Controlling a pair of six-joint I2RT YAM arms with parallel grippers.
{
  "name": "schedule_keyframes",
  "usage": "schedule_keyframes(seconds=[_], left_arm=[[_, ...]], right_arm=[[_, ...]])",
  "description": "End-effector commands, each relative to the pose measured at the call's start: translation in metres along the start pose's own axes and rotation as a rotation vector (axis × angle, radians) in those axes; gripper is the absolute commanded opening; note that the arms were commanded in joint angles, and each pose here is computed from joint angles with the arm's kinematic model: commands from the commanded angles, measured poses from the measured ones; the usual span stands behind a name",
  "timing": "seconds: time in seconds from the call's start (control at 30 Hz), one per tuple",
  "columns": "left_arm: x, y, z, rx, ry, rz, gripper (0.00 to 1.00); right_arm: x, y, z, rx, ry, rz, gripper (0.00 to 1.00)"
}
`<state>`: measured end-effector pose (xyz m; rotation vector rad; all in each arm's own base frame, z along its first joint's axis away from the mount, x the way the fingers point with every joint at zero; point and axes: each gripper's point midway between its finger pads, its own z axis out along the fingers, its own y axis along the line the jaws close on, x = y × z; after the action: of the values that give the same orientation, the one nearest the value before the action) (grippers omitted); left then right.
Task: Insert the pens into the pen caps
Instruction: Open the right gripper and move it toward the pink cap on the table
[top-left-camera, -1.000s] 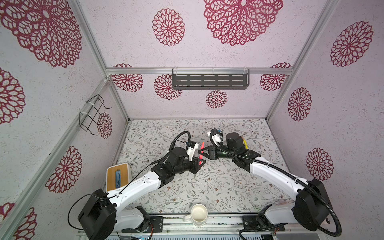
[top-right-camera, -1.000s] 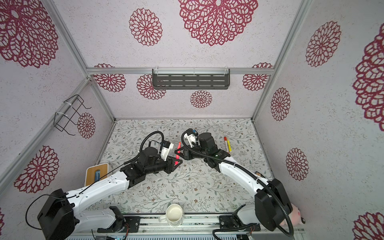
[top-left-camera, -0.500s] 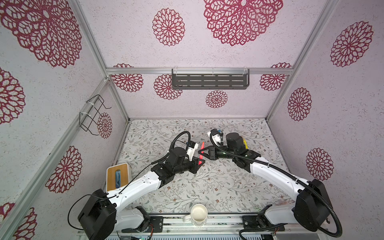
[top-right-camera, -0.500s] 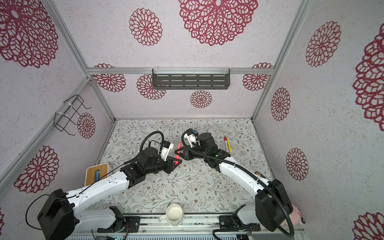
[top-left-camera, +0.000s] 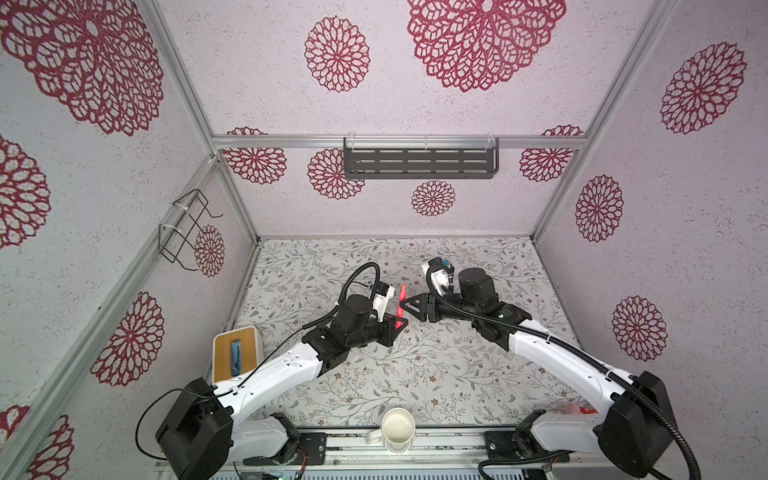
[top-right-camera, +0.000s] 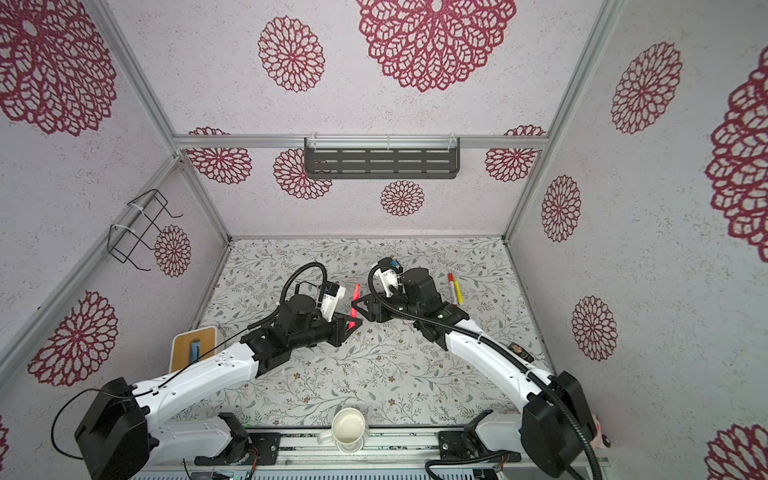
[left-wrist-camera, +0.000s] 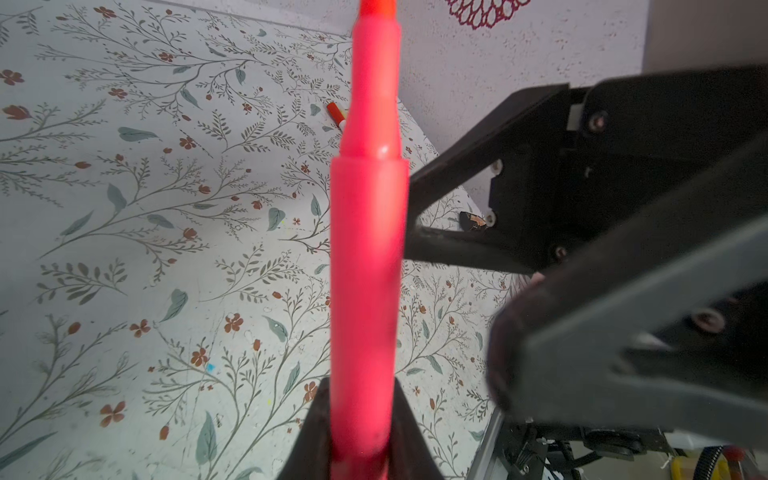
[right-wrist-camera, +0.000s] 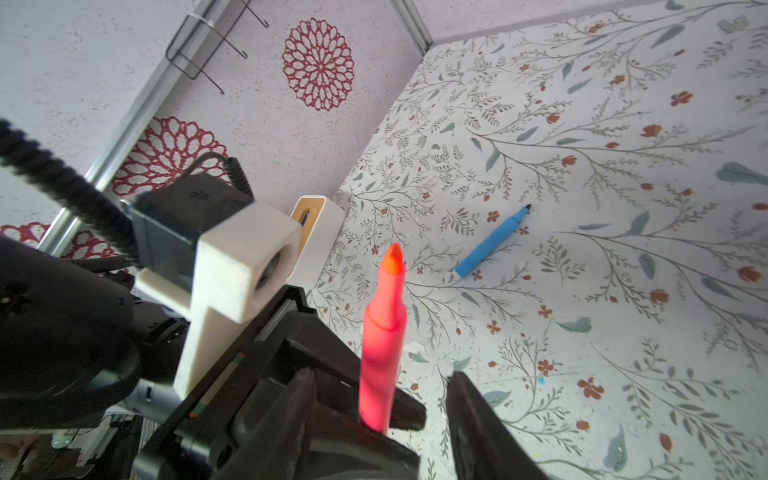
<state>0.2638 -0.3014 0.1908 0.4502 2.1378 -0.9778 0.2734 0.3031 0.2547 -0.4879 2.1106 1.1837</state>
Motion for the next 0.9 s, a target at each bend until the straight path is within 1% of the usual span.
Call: schedule_keyframes(seconds=[0.0,0.17,0.27,0.33,0.37,0.4,0.57,0.7,0.77,0.87], left_arm=[[0.003,0.003,0.001,0.004,-0.007,0.007,0.0],[0.004,0.007,-0.002,0.007,-0.018,0.003,0.0],[0.004,0.008,-0.005,0.006,-0.035,0.004,0.0],[0.003,0.009,-0.007,0.007,-0.046,0.005,0.0],[0.003,0.009,-0.008,0.007,-0.048,0.007,0.0],[0.003,0.009,-0.009,0.01,-0.049,0.006,0.0],[0.005,0.011,-0.01,0.007,-0.05,-0.003,0.0],[0.003,0.014,-0.013,-0.01,-0.066,-0.004,0.0],[0.002,0.013,-0.016,-0.009,-0.076,0.002,0.0],[0.0,0.013,-0.019,-0.015,-0.09,0.005,0.0]], right_arm=[[-0.018,-0.007,-0.021,0.105,-0.079,-0.049,0.56],[-0.029,-0.038,-0.051,0.294,-0.18,-0.033,0.66],[-0.034,-0.06,-0.078,0.408,-0.254,0.012,0.74],[-0.035,-0.081,-0.097,0.489,-0.299,0.072,0.83],[-0.033,-0.094,-0.108,0.543,-0.315,0.115,0.97],[-0.029,-0.11,-0.119,0.603,-0.325,0.163,0.99],[-0.003,-0.165,-0.16,0.832,-0.329,0.352,0.99],[0.012,-0.187,-0.184,0.957,-0.358,0.473,0.99],[0.017,-0.193,-0.188,0.973,-0.356,0.493,0.99],[0.023,-0.201,-0.181,0.925,-0.308,0.527,0.99]])
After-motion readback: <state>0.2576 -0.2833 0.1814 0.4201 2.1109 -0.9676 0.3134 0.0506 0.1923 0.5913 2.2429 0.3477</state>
